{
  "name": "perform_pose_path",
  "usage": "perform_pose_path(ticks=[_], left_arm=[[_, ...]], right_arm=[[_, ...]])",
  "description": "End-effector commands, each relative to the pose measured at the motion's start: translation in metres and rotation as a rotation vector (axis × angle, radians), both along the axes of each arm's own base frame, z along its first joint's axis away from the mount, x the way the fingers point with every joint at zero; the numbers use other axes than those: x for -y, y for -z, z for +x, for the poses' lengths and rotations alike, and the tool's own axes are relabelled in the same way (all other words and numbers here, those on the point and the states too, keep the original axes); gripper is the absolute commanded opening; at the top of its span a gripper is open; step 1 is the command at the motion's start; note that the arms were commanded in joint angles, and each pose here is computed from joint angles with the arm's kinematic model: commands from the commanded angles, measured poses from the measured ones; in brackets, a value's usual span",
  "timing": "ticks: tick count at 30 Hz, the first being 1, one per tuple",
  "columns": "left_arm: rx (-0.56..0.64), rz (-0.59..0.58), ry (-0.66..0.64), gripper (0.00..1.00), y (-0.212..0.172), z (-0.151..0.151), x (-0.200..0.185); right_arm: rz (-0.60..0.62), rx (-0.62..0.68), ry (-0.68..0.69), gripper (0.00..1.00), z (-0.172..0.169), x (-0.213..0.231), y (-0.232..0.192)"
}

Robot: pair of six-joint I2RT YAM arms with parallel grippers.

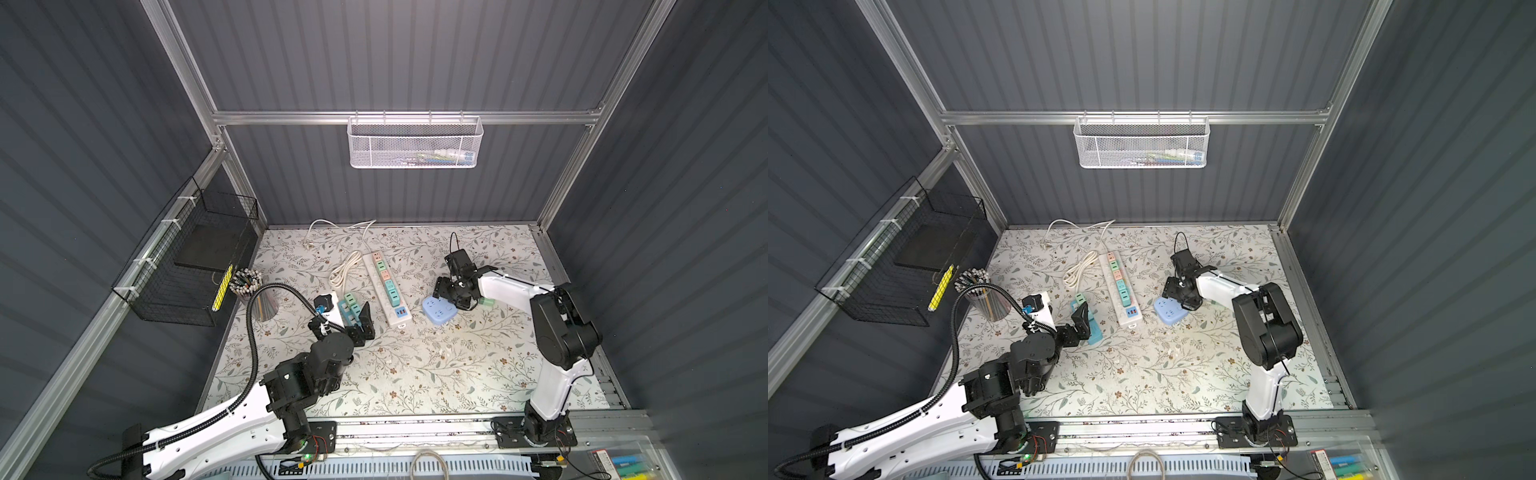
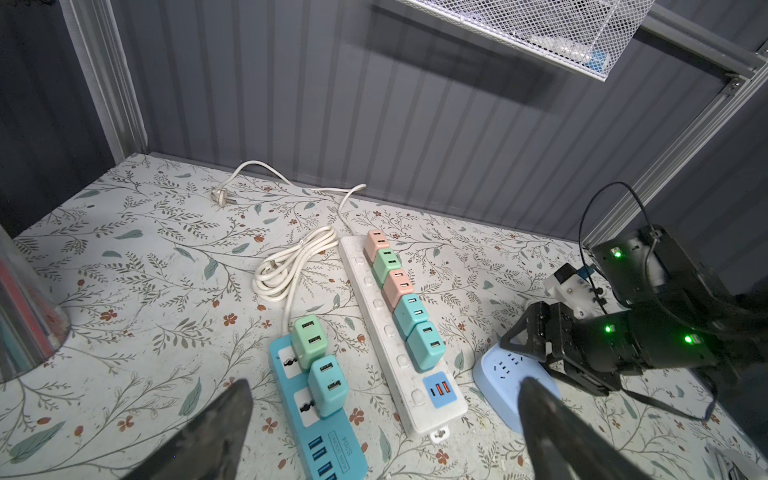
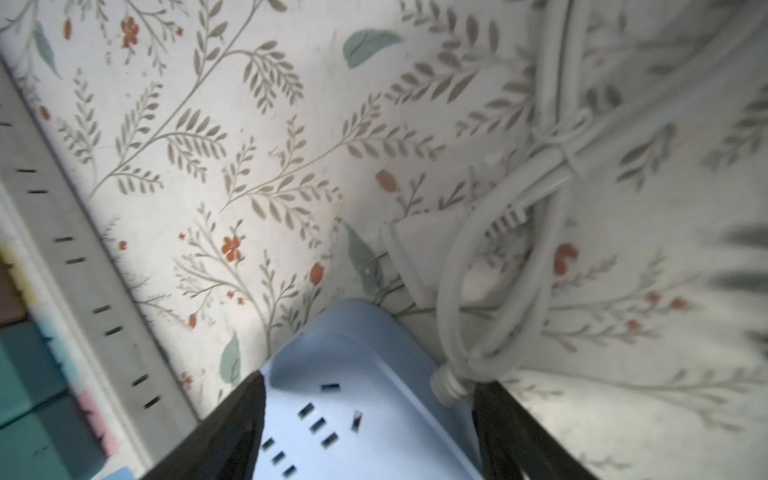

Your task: Insert the plug

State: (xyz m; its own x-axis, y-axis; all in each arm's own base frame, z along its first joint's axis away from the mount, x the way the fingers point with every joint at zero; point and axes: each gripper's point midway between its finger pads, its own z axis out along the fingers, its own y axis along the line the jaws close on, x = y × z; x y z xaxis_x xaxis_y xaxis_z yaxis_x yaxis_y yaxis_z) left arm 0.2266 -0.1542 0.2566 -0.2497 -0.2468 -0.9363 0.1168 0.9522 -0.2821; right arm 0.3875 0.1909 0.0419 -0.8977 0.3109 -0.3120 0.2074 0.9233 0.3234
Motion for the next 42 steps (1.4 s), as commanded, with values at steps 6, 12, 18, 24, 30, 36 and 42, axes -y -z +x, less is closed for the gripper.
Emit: perform_pose_path(ticks=[6, 12, 18, 24, 30, 36, 42], left_arm=[[-0.032, -0.003, -0.01, 0.99, 0.013, -0.001, -0.004], [-0.048, -0.014, 0.005, 1.0, 0.018, 0.001, 0.006], [-0.049, -0.005, 0.042, 1.0, 0.019, 0.008, 0.027], [-0.086, 0.056, 0.117, 1.0, 0.024, 0.012, 0.054], [-0.108, 0.066, 0.127, 1.0, 0.033, 0.014, 0.063], [-0.109, 0.071, 0.13, 1.0, 0.034, 0.014, 0.064], [-0.114, 0.073, 0.127, 1.0, 0.034, 0.014, 0.063]], right_arm=[[-0.022, 0.124, 0.023, 0.85, 0.002, 0.02, -0.059], [-0.207, 0.095, 0.03, 0.86, 0.01, 0.095, -0.06], [-0.163, 0.038, 0.08, 0.79, 0.025, 0.143, -0.043], [-0.218, -0.054, 0.022, 0.75, 0.022, 0.15, -0.016], [-0.19, -0.089, 0.032, 0.66, 0.009, 0.148, 0.001], [-0.182, -0.091, 0.032, 0.59, -0.002, 0.148, 0.006], [-0.182, -0.094, 0.04, 0.44, -0.008, 0.149, 0.007]])
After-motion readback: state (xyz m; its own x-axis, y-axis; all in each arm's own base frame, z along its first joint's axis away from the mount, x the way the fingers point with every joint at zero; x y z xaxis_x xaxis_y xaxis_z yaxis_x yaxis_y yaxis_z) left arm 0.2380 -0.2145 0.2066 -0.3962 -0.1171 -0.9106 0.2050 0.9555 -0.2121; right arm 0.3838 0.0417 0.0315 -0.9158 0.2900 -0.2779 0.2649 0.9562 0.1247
